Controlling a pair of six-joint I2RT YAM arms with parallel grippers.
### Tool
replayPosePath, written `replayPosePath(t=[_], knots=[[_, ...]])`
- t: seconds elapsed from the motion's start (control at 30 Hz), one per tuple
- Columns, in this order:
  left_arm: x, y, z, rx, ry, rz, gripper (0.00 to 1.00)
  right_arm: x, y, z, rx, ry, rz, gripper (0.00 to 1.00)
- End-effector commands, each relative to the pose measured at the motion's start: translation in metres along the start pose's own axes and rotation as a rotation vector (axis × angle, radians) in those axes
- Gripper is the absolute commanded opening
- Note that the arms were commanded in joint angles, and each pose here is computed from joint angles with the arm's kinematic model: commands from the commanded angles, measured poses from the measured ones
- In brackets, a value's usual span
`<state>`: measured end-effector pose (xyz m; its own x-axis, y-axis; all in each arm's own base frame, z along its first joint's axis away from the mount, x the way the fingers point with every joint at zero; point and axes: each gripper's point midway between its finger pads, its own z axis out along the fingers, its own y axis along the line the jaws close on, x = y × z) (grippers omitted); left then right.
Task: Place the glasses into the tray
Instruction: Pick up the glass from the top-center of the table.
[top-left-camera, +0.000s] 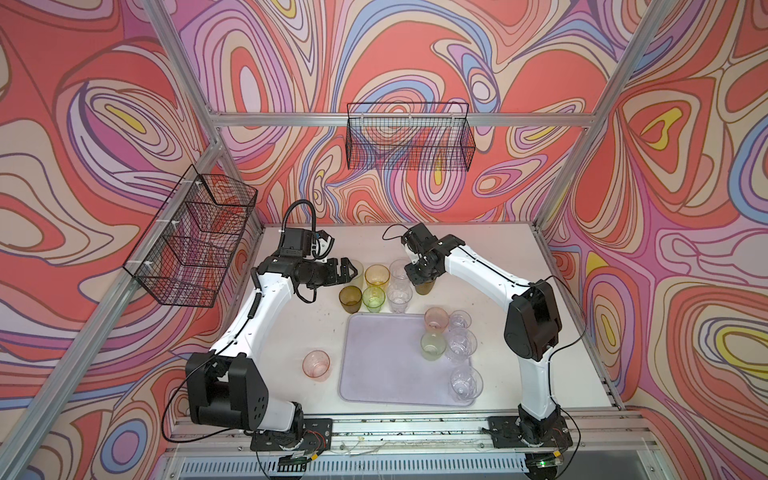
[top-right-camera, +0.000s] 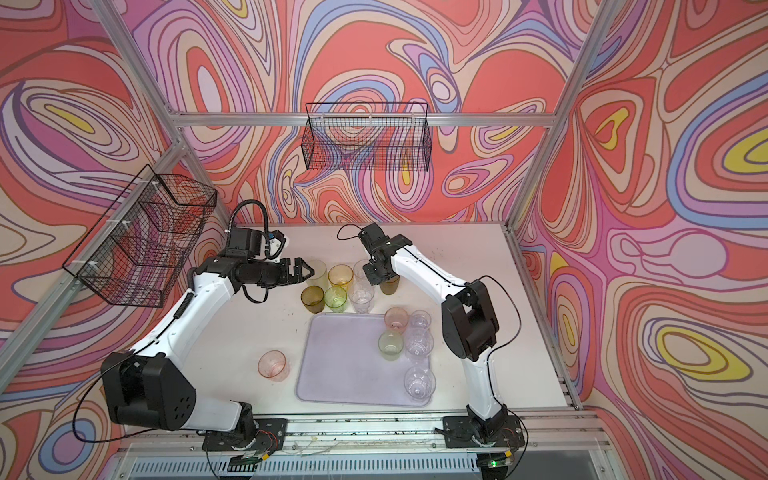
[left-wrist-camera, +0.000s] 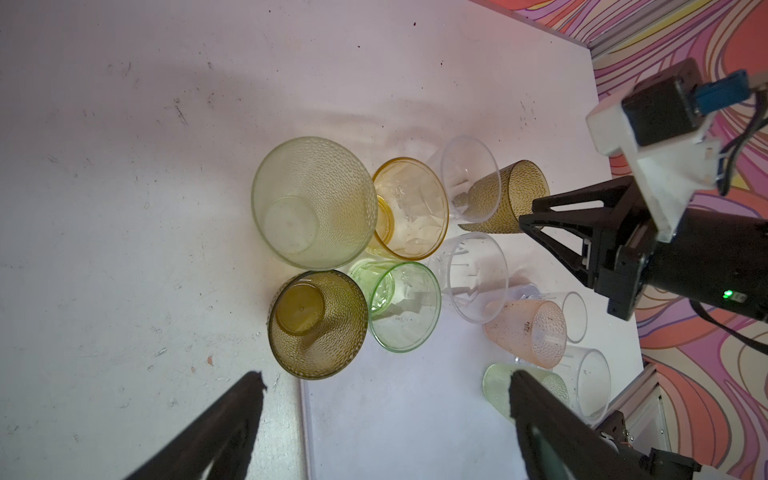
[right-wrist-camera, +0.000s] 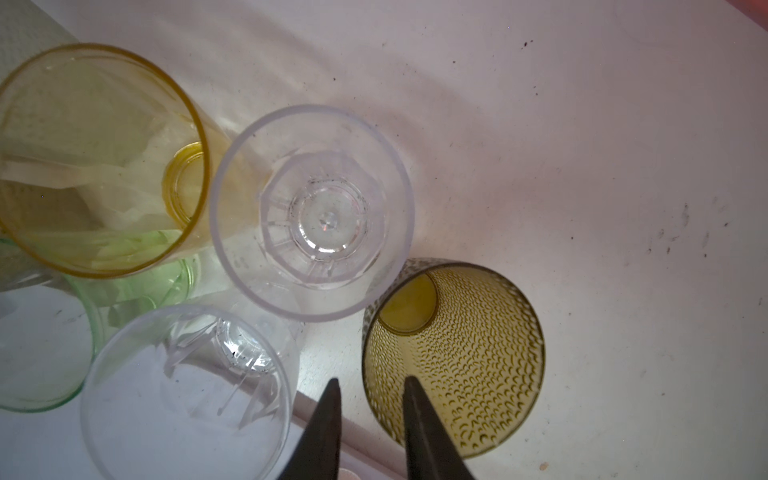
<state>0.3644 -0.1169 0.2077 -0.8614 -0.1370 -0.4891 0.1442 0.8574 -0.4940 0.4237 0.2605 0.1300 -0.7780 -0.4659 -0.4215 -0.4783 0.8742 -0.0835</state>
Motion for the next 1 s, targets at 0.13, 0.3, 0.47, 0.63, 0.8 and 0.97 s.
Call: replayPosePath(t=[0.13, 0.3, 0.47, 0.63, 0.8, 0.97], knots=[[-0.002, -0.002, -0.003, -0.009, 0.008, 0.018, 0.95, 0.0, 0.0, 0.017, -0.018, 0.009, -0.003, 0.25], [-0.001, -0.002, -0.003, -0.01, 0.008, 0.018, 0.95, 0.002, 0.002, 0.022, -0.025, 0.014, -0.004, 0.23], [-0.002, -0.001, -0.003, -0.013, 0.007, 0.018, 0.95, 0.005, 0.002, 0.025, -0.028, 0.024, -0.002, 0.22], [-0.002, -0.002, -0.002, -0.009, 0.008, 0.018, 0.95, 0.01, 0.002, 0.028, -0.026, 0.034, 0.0, 0.2], [-0.002, -0.002, -0.002, -0.008, 0.01, 0.017, 0.95, 0.013, 0.001, 0.03, -0.02, 0.042, -0.001, 0.2], [-0.001, -0.002, -0.002, -0.007, 0.011, 0.016, 0.95, 0.014, 0.001, 0.031, -0.017, 0.045, -0.002, 0.18]])
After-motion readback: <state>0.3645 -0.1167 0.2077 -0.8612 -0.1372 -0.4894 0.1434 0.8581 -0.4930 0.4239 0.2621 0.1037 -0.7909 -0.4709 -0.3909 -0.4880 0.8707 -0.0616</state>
